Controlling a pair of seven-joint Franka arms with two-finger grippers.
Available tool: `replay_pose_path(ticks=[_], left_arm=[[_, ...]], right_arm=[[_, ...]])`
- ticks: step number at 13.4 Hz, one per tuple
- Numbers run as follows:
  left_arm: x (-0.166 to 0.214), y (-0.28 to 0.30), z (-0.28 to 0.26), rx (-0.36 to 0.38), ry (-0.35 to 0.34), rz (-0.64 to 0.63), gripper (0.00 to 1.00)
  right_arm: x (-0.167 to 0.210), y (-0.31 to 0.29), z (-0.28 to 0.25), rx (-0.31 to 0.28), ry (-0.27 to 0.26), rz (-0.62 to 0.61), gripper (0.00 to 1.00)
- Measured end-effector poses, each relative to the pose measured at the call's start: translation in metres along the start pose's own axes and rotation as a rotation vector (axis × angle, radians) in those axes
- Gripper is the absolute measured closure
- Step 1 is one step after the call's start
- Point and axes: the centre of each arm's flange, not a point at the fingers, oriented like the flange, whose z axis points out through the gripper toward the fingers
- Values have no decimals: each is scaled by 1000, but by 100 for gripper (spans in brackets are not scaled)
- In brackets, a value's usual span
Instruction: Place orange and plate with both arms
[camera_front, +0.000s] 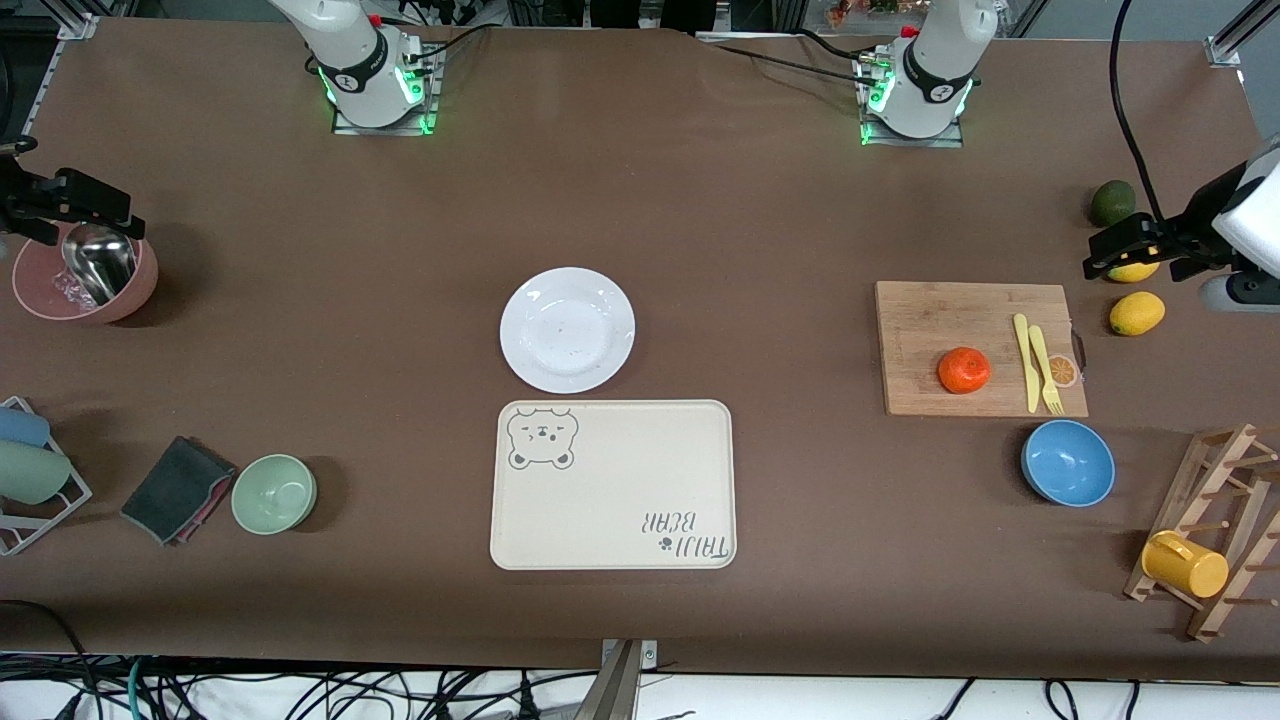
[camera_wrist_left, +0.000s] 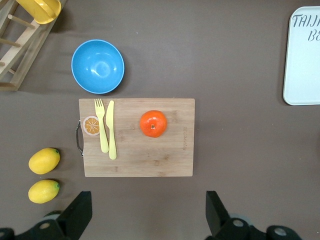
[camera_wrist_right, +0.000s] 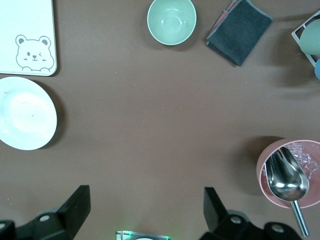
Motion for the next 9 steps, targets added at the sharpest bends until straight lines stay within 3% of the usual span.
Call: replay_pose_path(ticks=[9], left_arm=[[2, 0, 5, 1, -9, 1, 0]], right_arm=[[0, 0, 0, 0, 0, 0, 0]])
